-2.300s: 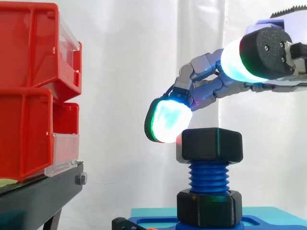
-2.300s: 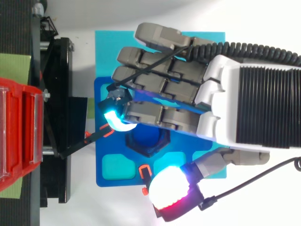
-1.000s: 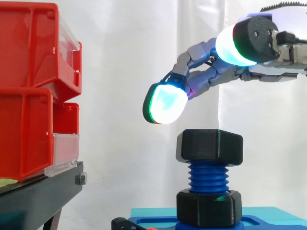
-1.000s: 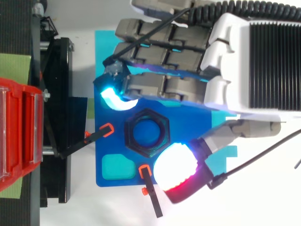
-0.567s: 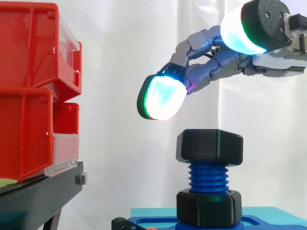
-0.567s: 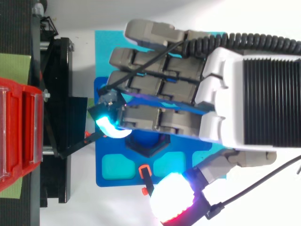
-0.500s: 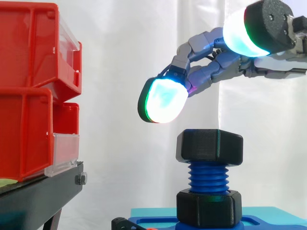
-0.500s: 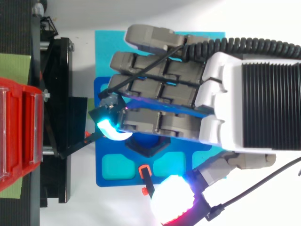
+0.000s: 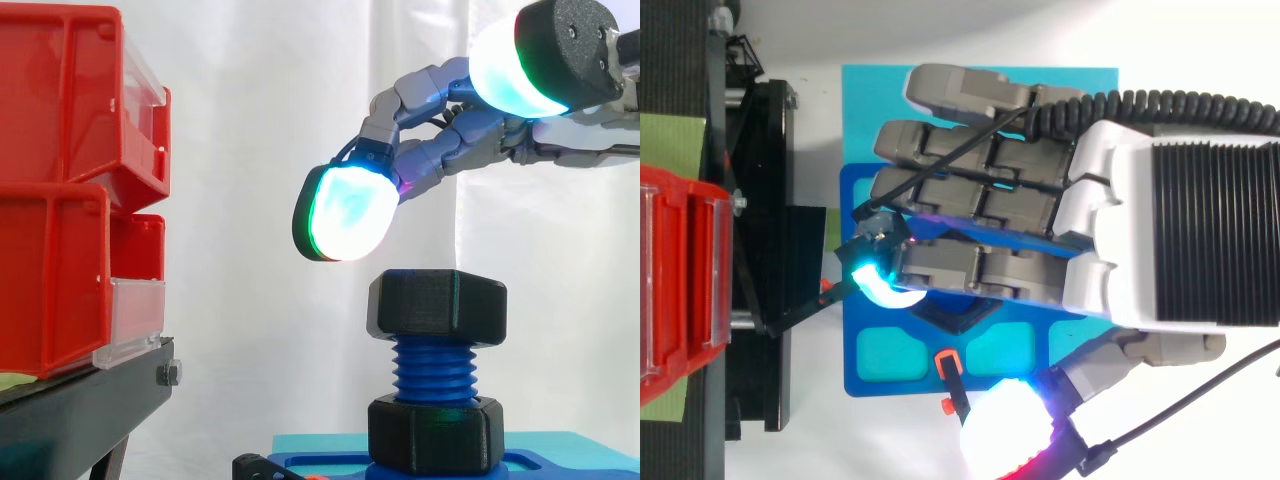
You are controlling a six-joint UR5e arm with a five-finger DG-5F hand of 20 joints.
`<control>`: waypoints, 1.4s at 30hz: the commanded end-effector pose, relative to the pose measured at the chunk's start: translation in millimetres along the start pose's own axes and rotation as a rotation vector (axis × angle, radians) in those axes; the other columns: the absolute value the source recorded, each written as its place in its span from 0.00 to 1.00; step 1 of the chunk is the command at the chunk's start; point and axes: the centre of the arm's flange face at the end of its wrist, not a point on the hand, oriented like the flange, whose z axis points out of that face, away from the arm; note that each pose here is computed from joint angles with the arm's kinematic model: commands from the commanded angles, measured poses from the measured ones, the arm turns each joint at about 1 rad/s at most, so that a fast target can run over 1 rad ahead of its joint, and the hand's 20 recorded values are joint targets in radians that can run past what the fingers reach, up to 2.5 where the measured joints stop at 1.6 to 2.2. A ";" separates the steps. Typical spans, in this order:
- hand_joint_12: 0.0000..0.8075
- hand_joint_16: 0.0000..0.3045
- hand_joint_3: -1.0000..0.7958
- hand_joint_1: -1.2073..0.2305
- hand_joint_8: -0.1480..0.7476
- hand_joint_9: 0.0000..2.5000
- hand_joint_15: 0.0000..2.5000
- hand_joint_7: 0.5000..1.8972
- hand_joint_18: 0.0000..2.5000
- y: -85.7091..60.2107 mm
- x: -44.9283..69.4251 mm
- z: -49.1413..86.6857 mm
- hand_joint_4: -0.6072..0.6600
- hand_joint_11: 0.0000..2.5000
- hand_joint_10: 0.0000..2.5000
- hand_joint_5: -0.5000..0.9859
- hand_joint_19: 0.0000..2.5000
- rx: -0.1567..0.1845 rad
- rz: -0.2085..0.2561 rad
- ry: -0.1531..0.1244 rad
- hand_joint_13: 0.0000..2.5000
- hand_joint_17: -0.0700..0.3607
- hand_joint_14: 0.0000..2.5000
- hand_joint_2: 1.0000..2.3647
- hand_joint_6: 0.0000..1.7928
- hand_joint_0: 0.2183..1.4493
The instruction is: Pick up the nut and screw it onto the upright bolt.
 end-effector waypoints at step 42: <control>0.43 0.14 0.28 0.76 0.47 0.24 0.00 0.33 0.09 10.8 2.4 1.0 0.70 0.00 0.00 0.27 0.00 0.031 -0.005 0.004 0.18 0.39 0.00 0.00 0.28 0.24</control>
